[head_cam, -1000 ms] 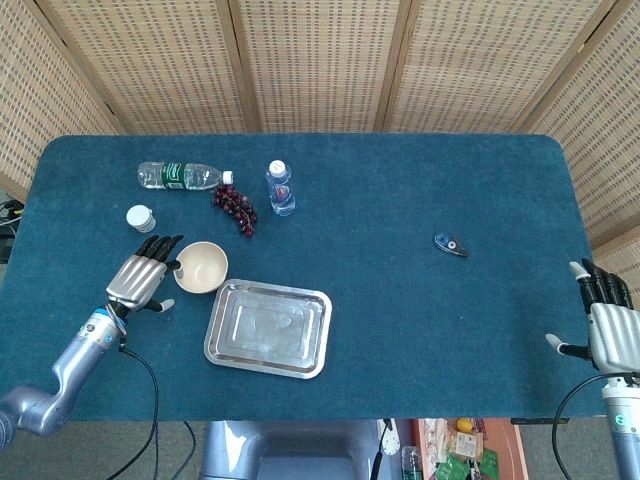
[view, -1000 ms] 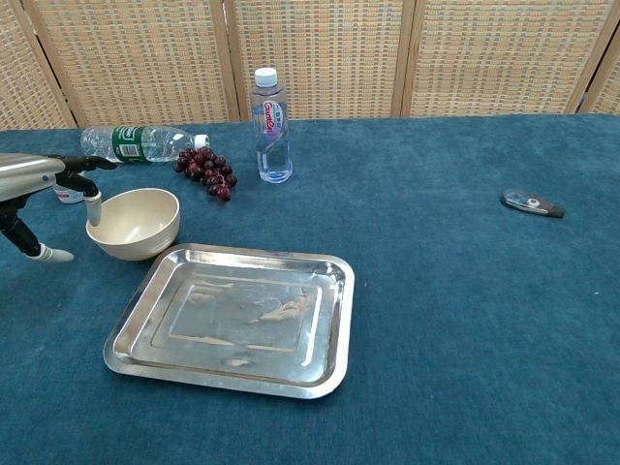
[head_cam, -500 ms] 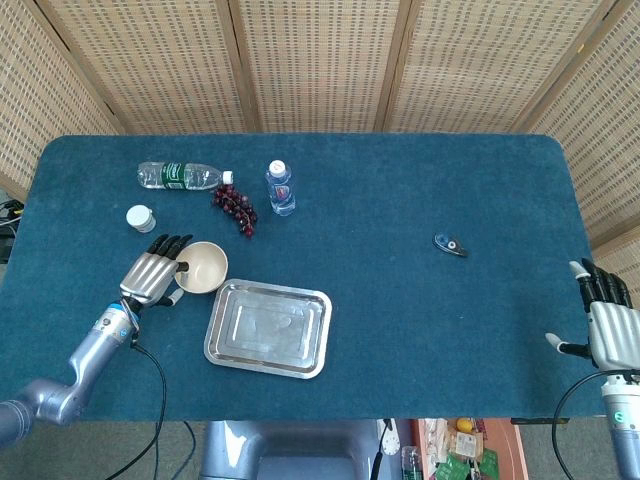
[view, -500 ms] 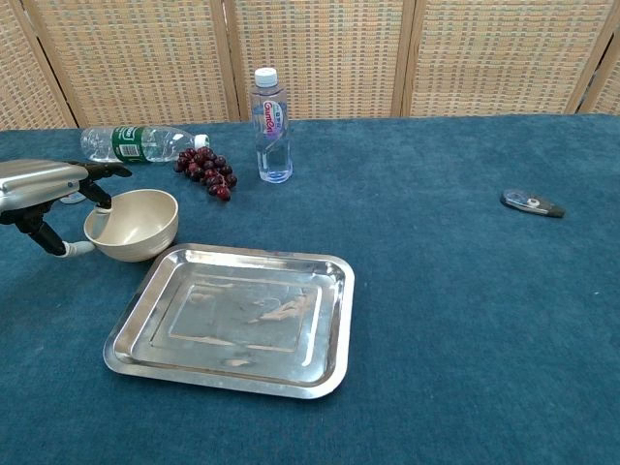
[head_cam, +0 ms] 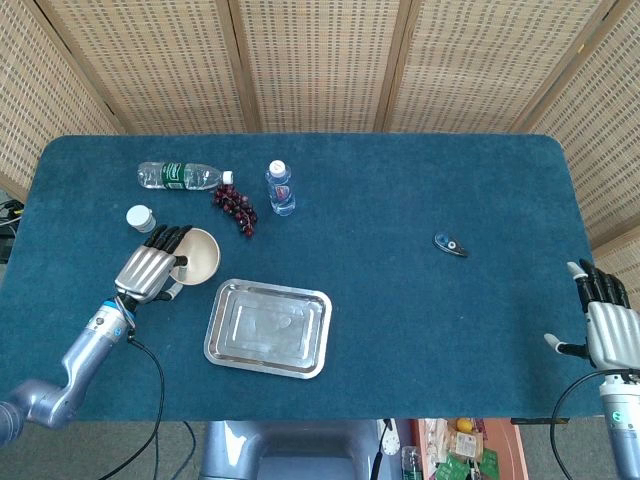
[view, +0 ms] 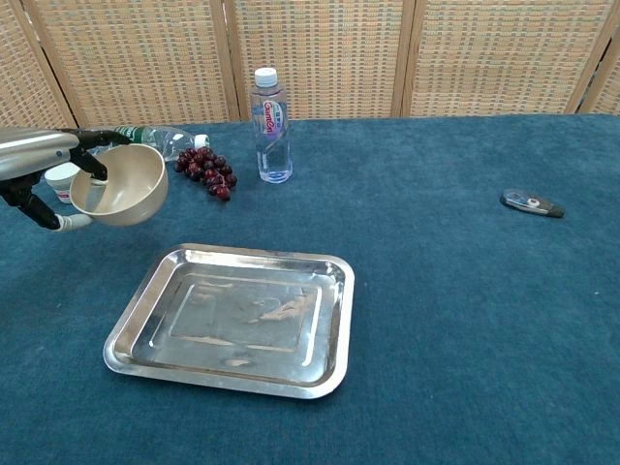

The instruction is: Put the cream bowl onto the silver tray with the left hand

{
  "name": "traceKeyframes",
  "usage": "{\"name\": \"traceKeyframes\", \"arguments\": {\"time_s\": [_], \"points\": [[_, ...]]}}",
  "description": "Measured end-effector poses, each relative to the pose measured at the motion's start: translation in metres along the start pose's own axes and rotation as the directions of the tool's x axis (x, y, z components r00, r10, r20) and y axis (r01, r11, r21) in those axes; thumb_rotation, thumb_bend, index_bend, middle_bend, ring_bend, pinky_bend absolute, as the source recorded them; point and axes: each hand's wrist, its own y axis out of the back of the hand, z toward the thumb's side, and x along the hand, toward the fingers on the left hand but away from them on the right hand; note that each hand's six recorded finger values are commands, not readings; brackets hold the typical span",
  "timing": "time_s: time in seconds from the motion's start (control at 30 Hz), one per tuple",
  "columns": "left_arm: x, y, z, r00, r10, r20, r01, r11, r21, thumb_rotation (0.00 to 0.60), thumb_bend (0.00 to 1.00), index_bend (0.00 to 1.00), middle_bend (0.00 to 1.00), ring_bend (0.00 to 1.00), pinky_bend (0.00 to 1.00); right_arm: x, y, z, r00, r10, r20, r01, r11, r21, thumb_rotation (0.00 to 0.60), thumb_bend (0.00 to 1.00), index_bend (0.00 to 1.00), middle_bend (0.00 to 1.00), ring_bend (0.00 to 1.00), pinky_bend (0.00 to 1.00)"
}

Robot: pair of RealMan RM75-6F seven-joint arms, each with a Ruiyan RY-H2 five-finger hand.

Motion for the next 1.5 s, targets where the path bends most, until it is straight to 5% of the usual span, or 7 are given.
{"name": "traceKeyframes", "arguments": {"time_s": [0.17,0.4,0.9,1.0,1.17,1.37,1.5], "points": [[-0.015,0.018,0.025,0.992,0.010,0.124,-0.014,0.999,0.036,0.600,0.41,0.65,0.00,0.00,0.00,0.000,-0.001,-0.001,1.000,0.000,0.007,0.000,1.000,0.007,0.600,0.00,0.00,0.00,0.00,0.00],[-0.035,0.018,0.079,0.941,-0.062,0.334,0.025,0.993,0.115,0.600,0.41,0.65,0.00,0.00,0.00,-0.001,-0.002,-0.003,1.000,-0.003,0.022,0.003,1.000,0.021,0.600,0.00,0.00,0.00,0.00,0.00],[-0.031,-0.021,0.119,0.887,-0.202,0.414,0.139,0.974,0.179,0.600,0.42,0.65,0.00,0.00,0.00,-0.001,-0.003,-0.011,0.999,-0.002,0.048,0.000,1.000,0.027,0.600,0.00,0.00,0.00,0.00,0.00],[-0.030,-0.026,0.120,0.886,-0.209,0.414,0.145,0.973,0.180,0.600,0.39,0.56,0.00,0.00,0.00,-0.001,-0.003,-0.010,0.999,-0.002,0.045,0.000,1.000,0.026,0.600,0.00,0.00,0.00,0.00,0.00],[-0.030,-0.028,0.119,0.890,-0.210,0.405,0.156,0.974,0.161,0.600,0.02,0.02,0.00,0.00,0.00,-0.001,-0.002,-0.009,0.999,-0.005,0.042,0.003,1.000,0.027,0.600,0.00,0.00,0.00,0.00,0.00],[-0.033,-0.012,0.114,0.904,-0.156,0.399,0.132,0.988,0.086,0.600,0.00,0.00,0.00,0.00,0.00,0.000,-0.002,-0.007,0.999,-0.006,0.035,0.005,1.000,0.025,0.600,0.00,0.00,0.00,0.00,0.00],[-0.039,0.009,0.096,0.932,-0.081,0.353,0.076,0.997,0.026,0.600,0.00,0.00,0.00,0.00,0.00,0.001,-0.001,-0.006,1.000,-0.007,0.028,0.007,1.000,0.020,0.600,0.00,0.00,0.00,0.00,0.00]]}}
